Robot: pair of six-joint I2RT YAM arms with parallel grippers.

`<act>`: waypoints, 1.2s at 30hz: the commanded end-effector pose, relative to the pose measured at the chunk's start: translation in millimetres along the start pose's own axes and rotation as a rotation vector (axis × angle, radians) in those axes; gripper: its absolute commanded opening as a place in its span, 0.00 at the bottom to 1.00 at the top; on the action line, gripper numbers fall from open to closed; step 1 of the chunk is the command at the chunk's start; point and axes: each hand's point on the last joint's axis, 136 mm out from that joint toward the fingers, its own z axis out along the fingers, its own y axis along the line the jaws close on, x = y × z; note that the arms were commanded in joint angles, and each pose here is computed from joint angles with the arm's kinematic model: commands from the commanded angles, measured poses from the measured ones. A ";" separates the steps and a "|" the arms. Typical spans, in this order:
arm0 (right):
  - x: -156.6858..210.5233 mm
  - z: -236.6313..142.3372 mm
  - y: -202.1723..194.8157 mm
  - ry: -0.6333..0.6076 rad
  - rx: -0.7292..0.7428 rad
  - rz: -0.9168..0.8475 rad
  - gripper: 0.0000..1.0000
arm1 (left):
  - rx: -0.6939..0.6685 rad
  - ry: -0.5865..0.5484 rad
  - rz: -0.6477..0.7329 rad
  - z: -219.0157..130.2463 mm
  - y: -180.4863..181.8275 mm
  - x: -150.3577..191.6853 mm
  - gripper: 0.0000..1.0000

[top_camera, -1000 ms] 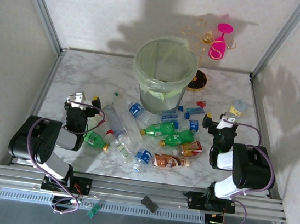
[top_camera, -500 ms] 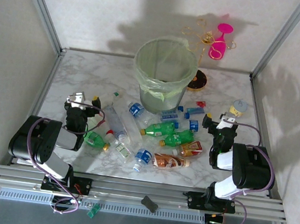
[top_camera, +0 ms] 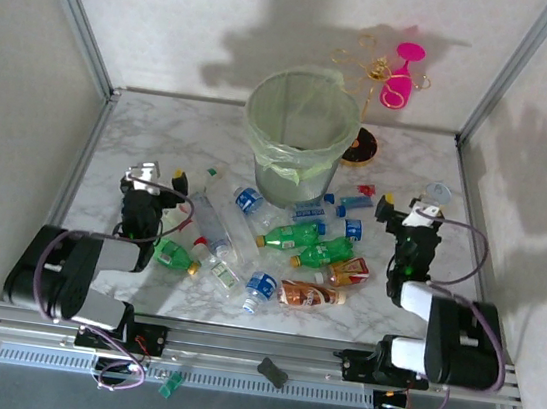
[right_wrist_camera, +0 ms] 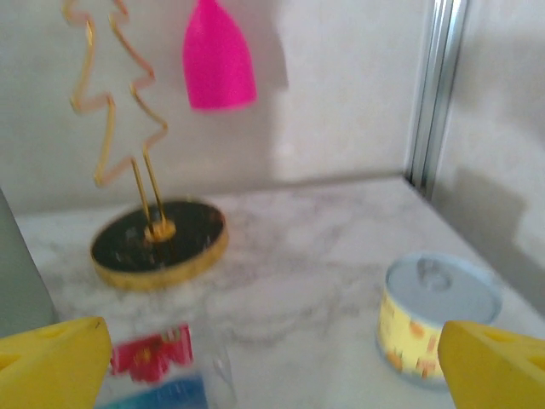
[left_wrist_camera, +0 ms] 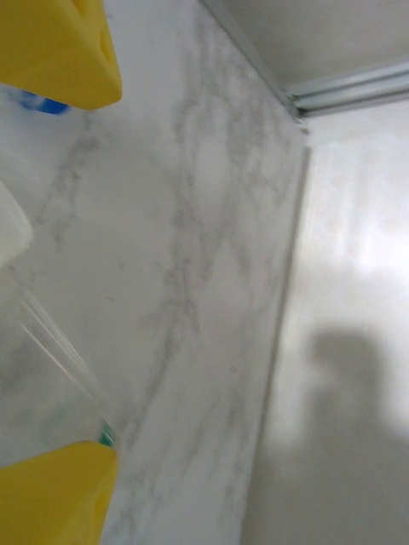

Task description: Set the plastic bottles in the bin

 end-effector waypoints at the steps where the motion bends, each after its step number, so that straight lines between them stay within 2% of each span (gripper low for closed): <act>1: -34.4 -8.5 12.2 -0.061 -0.027 0.020 0.99 | 0.000 -0.089 0.060 -10.6 -14.1 -42.4 0.99; 4: -79.7 -30.6 44.4 -0.155 -0.161 0.014 0.99 | 0.095 -0.187 0.009 -29.4 -39.3 -83.8 0.99; 8: -133.3 -75.6 79.0 -0.256 -0.306 0.029 0.99 | 0.337 -0.246 -0.081 -77.7 -94.9 -130.4 0.99; 10: -164.2 -108.0 88.2 -0.301 -0.385 0.100 0.99 | 0.453 -0.214 -0.150 -110.9 -120.2 -151.2 0.99; 12: -193.6 -140.6 85.3 -0.354 -0.436 0.237 0.99 | 0.502 -0.147 -0.166 -137.8 -130.3 -163.7 0.99; 14: -207.6 -151.9 64.6 -0.302 -0.372 0.432 0.99 | 0.464 -0.049 -0.213 -153.3 -119.2 -173.5 0.99; 15: -208.8 -154.9 53.6 -0.230 -0.320 0.553 0.99 | 0.411 0.009 -0.251 -157.1 -106.7 -176.5 0.99; 17: -187.7 -161.7 32.4 -0.005 -0.162 0.759 0.99 | 0.354 0.117 -0.241 -165.1 -92.5 -172.5 0.99; 19: -198.0 -172.5 60.0 0.081 -0.307 0.606 0.99 | 0.363 0.209 -0.259 -170.5 -92.5 -154.0 0.99; 21: -185.8 -173.9 79.7 0.200 -0.384 0.557 0.99 | 0.370 0.281 -0.310 -171.3 -94.7 -128.2 0.99; 22: -176.7 -173.3 87.9 0.266 -0.409 0.530 0.99 | 0.325 0.320 -0.351 -170.0 -88.1 -114.4 0.99; 25: -141.9 -164.9 82.3 0.414 -0.318 0.468 0.99 | 0.290 0.421 -0.360 -171.1 -86.3 -89.5 0.99; 28: -115.1 -165.8 75.3 0.473 -0.275 0.417 0.98 | 0.069 0.504 -0.419 -162.9 -62.1 -65.2 1.00; 30: -102.3 -170.0 77.2 0.500 -0.293 0.409 0.97 | -0.095 0.524 -0.505 -164.4 -40.1 -56.0 1.00; 32: -86.9 -170.0 71.6 0.542 -0.248 0.417 0.95 | -0.217 0.551 -0.620 -171.5 -25.1 -45.7 1.00; 36: -61.4 -166.0 51.5 0.591 -0.091 0.465 0.97 | -0.309 0.661 -0.861 -186.9 -22.8 -9.8 1.00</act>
